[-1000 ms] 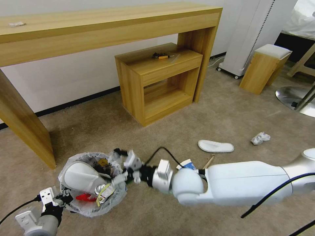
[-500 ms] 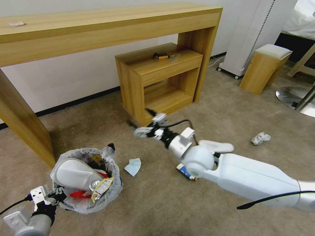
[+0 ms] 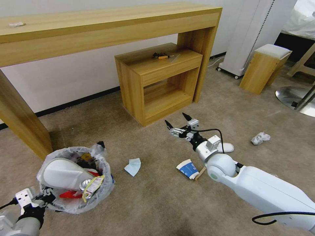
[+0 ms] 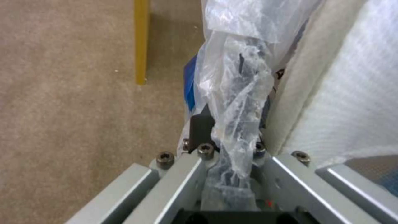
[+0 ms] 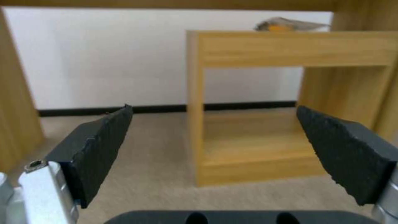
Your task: Pick up the trash bin and place the garbage on the floor into it.
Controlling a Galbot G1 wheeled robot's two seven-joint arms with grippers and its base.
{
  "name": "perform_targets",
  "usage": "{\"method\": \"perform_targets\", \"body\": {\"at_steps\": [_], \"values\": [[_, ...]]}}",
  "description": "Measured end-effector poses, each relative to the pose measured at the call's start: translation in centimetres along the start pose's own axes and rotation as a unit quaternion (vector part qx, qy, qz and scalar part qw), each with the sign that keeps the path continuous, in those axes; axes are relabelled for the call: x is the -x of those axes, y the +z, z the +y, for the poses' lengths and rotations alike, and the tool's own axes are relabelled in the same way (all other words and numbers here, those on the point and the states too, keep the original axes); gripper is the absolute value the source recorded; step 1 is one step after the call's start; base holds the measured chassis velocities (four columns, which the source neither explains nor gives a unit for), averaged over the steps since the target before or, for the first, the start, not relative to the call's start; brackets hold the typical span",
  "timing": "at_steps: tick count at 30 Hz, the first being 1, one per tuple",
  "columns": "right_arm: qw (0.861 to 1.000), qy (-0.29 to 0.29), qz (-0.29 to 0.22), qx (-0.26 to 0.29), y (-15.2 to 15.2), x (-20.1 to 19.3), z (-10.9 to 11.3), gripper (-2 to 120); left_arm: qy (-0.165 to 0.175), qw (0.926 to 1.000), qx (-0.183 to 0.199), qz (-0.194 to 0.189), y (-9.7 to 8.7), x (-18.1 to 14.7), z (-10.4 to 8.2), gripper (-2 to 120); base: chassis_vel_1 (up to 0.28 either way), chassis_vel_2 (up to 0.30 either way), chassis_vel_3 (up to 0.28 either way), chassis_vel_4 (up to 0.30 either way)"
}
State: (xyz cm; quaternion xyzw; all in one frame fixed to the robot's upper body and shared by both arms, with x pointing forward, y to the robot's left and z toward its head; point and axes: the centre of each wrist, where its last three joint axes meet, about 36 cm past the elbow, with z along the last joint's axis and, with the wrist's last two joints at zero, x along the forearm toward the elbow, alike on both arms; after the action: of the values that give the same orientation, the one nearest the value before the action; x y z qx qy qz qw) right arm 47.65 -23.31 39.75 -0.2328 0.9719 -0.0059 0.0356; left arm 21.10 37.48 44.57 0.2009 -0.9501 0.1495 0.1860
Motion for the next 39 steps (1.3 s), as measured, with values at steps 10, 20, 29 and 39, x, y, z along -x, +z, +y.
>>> {"method": "perform_targets", "body": {"at_steps": [10, 20, 29, 39], "values": [[0.998, 0.041, 0.05, -0.01, 4.6, -5.3, -2.4, 100, -0.002, 1.0, 0.001, -0.005, -0.9, 0.5, 0.7, 0, 0.0, 0.0, 0.0, 0.0], [0.995, 0.038, 0.087, -0.023, 10.0, -9.0, -2.0, 100, 0.0, 0.9999, -0.01, -0.01, -1.0, -0.1, 0.2, 0, 0.0, 0.0, 0.0, 0.0], [0.998, 0.017, 0.044, -0.051, 11.0, -9.3, -2.4, 100, 0.002, 0.9998, -0.015, -0.008, -0.6, -0.5, -0.3, 0, 0.0, 0.0, 0.0, 0.0], [0.998, 0.008, 0.033, -0.052, 11.5, -9.5, -1.6, 100, 0.005, 0.9998, -0.018, -0.007, -0.2, -0.9, -0.9, 0, 0.0, 0.0, 0.0, 0.0]]}}
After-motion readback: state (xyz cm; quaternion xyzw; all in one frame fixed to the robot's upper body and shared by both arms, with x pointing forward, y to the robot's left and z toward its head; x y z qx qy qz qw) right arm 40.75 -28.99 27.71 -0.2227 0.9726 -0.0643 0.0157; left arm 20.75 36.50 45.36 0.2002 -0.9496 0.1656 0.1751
